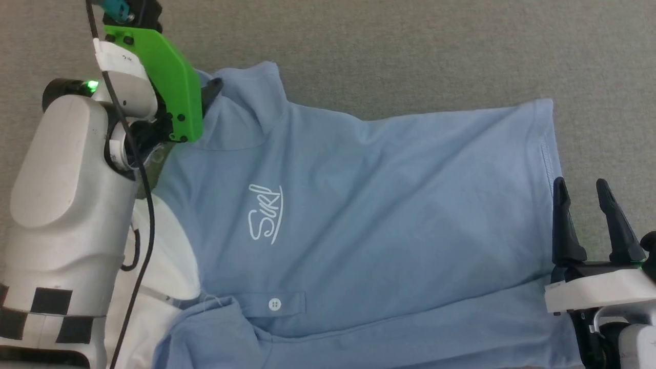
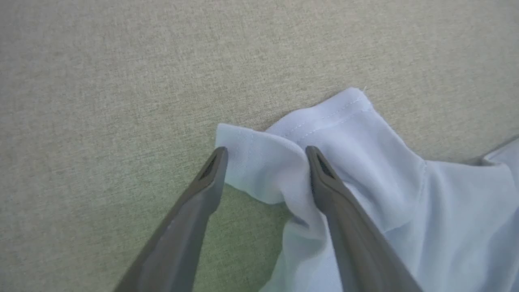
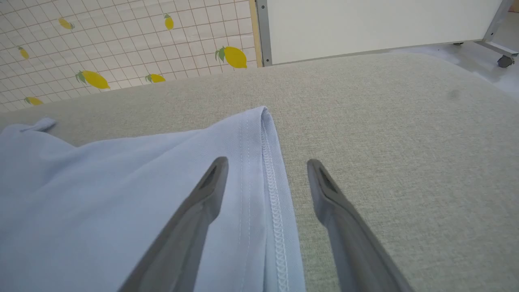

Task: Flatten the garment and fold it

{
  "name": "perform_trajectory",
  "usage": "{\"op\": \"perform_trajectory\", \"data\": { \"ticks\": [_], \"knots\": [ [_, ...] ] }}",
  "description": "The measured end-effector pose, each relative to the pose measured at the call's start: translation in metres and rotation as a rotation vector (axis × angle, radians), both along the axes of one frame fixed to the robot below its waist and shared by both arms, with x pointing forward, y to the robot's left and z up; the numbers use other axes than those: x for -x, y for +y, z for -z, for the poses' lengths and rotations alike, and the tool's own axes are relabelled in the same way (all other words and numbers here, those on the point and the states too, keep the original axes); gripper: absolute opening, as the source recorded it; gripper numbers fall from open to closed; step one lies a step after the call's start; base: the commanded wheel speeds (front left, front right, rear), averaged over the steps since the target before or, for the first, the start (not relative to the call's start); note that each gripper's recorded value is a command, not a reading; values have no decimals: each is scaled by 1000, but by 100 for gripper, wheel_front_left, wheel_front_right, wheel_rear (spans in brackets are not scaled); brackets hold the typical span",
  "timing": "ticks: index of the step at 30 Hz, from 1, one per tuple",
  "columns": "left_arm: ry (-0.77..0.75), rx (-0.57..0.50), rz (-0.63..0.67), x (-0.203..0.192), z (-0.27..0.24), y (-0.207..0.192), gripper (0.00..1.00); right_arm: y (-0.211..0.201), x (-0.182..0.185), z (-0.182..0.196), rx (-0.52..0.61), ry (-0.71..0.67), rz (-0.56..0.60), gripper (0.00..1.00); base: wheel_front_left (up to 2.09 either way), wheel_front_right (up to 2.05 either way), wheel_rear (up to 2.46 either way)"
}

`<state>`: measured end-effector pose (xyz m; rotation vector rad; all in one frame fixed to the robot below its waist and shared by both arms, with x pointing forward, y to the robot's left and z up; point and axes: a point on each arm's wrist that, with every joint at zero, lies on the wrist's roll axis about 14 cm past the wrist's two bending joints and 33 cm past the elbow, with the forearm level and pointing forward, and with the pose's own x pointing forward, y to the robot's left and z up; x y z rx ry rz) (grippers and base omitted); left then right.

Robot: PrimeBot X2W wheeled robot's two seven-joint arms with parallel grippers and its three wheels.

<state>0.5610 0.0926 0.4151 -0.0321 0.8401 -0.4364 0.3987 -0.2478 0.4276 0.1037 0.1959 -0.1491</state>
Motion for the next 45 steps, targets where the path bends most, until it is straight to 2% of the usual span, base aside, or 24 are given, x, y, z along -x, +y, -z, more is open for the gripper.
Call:
{"op": "perform_trajectory", "data": {
  "ticks": [5,6,7,8,14,19,22,25,30,35,44,45],
  "knots": [
    [80,-62,-21,1,29,7,100,-8,5,8,11,25,25,100,0,0,0],
    [91,-68,-18,1,32,7,81,-10,5,9,13,28,29,100,0,0,0],
    [95,-73,-16,1,34,7,46,-11,6,10,15,32,33,100,0,0,0],
    [95,-77,-13,0,35,8,0,-12,7,11,17,35,37,100,0,0,0],
    [78,-53,-11,5,31,7,0,-10,-1,-1,47,10,17,100,0,0,0],
    [47,-25,-23,14,23,9,0,-4,-32,-37,91,-54,-44,100,0,0,0],
    [29,-12,-19,17,17,8,0,-7,-52,-53,93,-40,-75,100,0,0,0],
    [17,-2,-19,19,13,10,0,-17,-71,-60,131,32,-103,100,0,0,0],
    [22,9,-22,22,17,12,0,-27,-81,-30,154,284,-123,100,0,0,0],
    [29,7,-19,22,24,14,0,-20,-78,10,116,499,-160,100,0,0,0],
    [26,3,-20,17,28,17,0,-7,-82,44,73,614,-195,100,0,0,0],
    [27,3,-20,16,29,18,0,-6,-81,48,69,624,-197,47,0,0,0]
  ]
}}
